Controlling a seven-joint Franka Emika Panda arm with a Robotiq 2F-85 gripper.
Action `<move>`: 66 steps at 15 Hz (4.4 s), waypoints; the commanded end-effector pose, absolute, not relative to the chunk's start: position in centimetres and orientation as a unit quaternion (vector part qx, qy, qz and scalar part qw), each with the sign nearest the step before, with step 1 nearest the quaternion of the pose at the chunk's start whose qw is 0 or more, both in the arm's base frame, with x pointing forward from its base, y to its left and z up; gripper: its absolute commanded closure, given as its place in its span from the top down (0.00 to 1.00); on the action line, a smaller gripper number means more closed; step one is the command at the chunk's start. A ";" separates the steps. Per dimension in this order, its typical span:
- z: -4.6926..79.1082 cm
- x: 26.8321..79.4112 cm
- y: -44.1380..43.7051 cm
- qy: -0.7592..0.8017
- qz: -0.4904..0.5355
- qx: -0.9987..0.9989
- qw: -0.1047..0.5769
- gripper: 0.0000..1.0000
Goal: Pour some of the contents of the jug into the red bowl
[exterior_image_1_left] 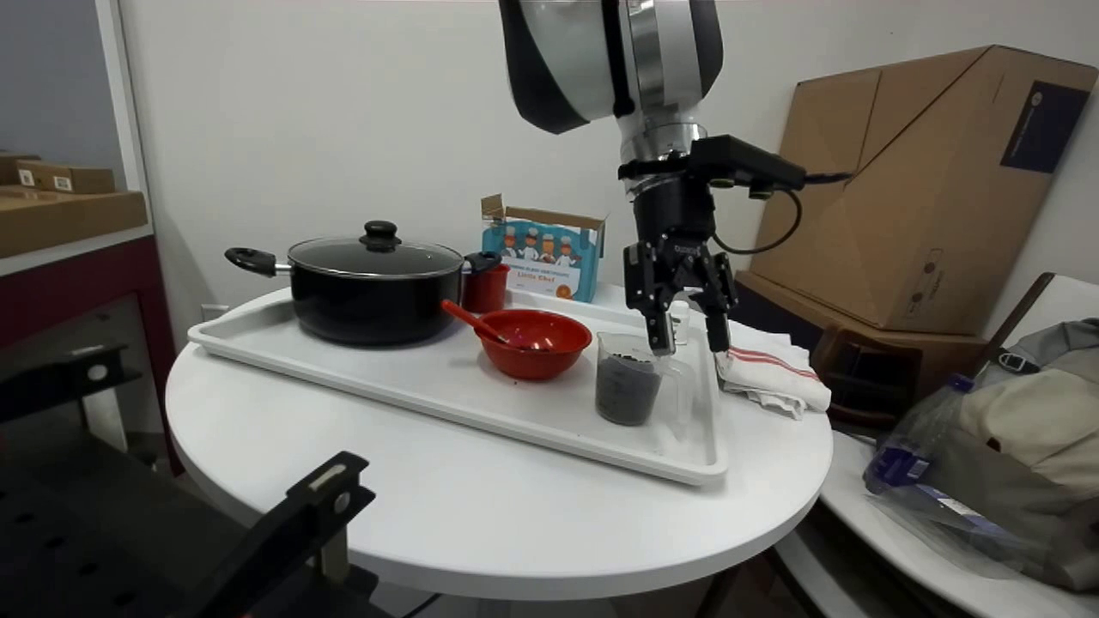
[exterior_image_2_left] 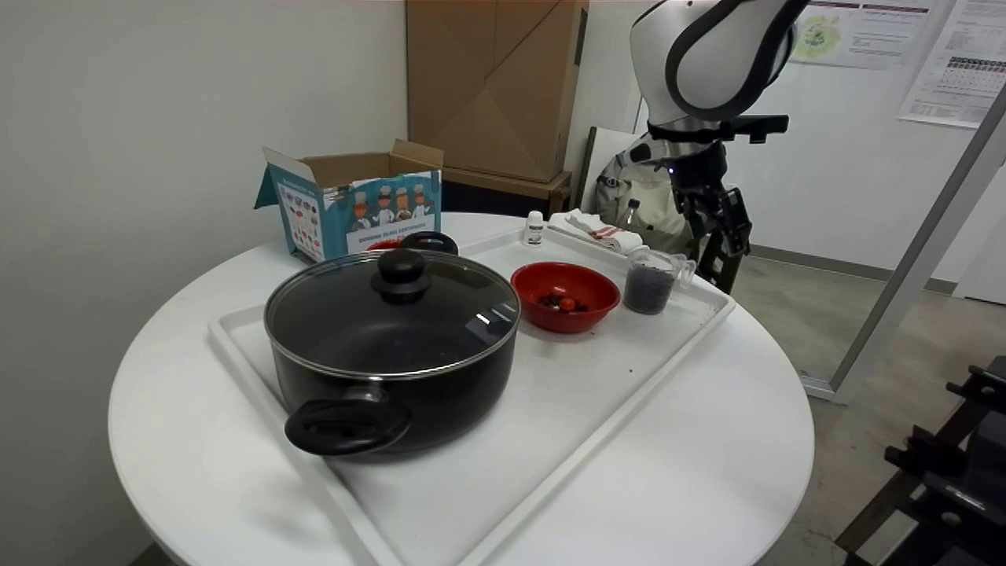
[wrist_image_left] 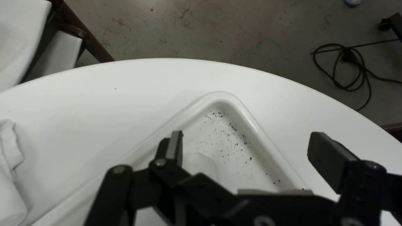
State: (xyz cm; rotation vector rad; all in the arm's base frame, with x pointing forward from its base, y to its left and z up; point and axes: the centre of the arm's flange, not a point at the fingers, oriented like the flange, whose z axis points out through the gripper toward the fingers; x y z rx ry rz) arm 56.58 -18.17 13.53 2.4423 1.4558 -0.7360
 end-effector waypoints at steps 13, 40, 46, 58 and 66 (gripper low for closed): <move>11.3 59.7 -18.2 0.489 -0.242 0.827 0.136 1.00; 11.8 60.7 -13.1 0.518 -0.264 0.792 0.188 0.11; 17.9 61.8 -11.4 0.520 -0.289 0.756 0.273 0.11; 18.2 63.5 5.5 0.595 -0.322 0.534 0.508 0.11; 13.7 61.4 6.8 0.615 -0.336 0.426 0.572 0.10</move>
